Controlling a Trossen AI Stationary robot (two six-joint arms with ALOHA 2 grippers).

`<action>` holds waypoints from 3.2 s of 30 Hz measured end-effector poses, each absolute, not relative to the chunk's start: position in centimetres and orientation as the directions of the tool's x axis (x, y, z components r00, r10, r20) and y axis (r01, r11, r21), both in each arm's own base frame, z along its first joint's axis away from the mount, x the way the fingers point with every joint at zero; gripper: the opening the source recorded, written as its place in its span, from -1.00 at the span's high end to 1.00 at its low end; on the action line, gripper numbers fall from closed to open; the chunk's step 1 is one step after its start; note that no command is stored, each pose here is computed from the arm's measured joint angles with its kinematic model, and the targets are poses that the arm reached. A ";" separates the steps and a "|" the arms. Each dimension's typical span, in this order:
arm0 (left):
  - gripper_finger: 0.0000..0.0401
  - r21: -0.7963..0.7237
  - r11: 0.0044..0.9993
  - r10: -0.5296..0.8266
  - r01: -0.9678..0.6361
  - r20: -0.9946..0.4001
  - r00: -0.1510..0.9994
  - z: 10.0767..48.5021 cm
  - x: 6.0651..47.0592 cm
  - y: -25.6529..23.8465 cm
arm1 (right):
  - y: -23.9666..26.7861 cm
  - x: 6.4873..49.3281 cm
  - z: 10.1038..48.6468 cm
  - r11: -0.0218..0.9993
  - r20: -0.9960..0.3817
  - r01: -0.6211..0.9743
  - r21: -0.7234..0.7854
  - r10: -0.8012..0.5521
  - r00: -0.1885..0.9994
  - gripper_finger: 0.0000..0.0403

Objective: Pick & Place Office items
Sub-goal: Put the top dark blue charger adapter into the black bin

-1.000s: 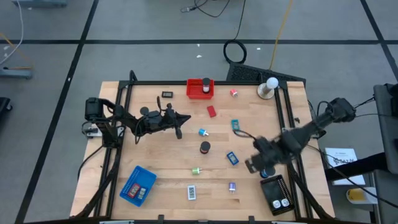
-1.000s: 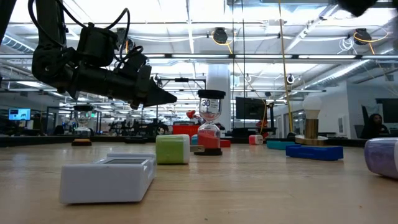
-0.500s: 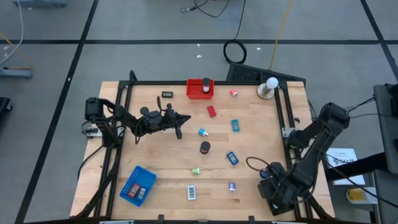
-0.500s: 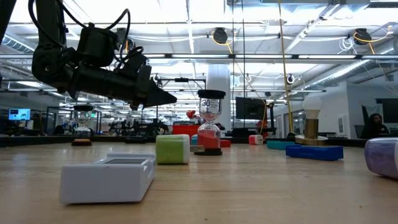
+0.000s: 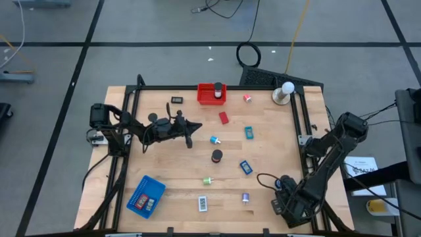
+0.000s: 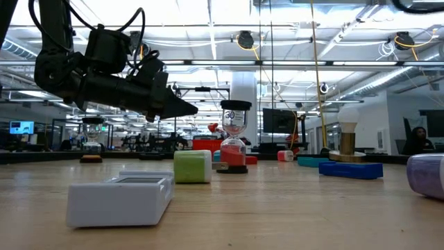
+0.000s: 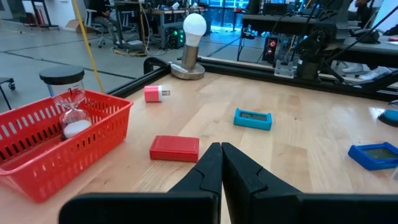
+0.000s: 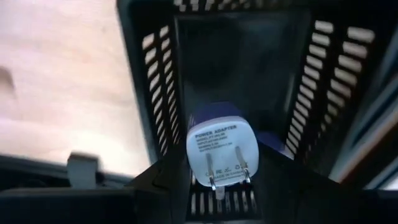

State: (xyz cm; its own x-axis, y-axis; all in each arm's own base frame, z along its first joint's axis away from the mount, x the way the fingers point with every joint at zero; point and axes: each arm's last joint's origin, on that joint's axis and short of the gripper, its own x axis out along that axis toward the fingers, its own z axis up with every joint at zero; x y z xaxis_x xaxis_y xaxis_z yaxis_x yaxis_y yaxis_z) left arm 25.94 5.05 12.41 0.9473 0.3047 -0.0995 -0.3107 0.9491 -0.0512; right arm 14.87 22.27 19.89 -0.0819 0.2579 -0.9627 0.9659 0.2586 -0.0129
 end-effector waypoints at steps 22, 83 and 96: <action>0.97 -0.051 0.949 0.305 -0.311 -0.099 0.947 12.4 25.9 5.1 | 22.1 14.5 17.6 0.263 -0.939 0.965 0.013 0.334 -0.078 0.34; 0.97 -0.040 0.950 0.305 -0.311 -0.105 0.946 12.3 25.9 5.1 | 21.1 14.7 22.5 0.826 -0.987 0.540 0.161 0.133 0.092 0.99; 0.97 -0.030 0.948 0.312 -0.316 -0.105 0.944 12.3 25.9 5.1 | 20.8 16.1 20.4 0.993 -0.999 0.111 0.041 0.038 0.030 1.00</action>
